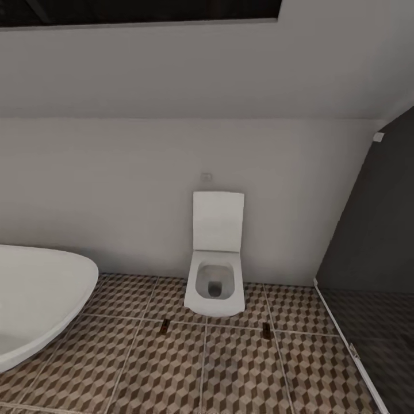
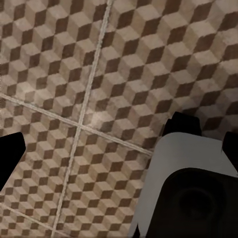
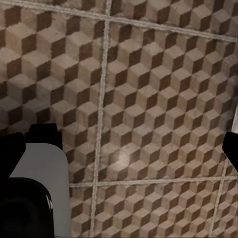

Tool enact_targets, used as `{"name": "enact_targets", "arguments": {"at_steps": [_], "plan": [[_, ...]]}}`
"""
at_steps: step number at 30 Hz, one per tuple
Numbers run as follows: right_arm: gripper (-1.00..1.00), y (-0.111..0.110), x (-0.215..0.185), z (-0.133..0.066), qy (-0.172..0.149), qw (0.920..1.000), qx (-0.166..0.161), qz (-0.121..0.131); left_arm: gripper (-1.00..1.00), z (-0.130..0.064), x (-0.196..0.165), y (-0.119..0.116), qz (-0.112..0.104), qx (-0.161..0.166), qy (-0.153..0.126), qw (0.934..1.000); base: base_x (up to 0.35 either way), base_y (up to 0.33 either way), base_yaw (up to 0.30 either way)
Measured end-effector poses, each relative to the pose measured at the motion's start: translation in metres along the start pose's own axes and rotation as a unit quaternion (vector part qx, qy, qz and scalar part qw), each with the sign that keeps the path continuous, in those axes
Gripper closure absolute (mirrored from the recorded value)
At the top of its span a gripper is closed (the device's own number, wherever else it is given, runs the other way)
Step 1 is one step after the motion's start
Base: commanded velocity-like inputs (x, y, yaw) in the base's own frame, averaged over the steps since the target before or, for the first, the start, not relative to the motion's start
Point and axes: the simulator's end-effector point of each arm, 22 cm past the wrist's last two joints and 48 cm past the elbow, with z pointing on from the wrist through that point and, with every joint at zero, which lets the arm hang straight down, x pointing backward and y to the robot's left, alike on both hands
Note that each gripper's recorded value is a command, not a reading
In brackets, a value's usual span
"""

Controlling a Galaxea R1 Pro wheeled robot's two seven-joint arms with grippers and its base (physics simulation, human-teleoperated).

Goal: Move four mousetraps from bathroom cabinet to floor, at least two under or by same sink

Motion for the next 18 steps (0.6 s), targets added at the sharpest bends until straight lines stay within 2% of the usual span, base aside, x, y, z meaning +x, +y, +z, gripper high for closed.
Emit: {"name": "enact_targets", "arguments": {"at_steps": [18], "plan": [[-1.0,-0.005,0.007,-0.023,0.014,0.9999,-0.001,-0.003,-1.0,-0.023,0.015,0.01,0.005,-0.004,0.018,0.9998,0.0,0.0,0.0]]}}
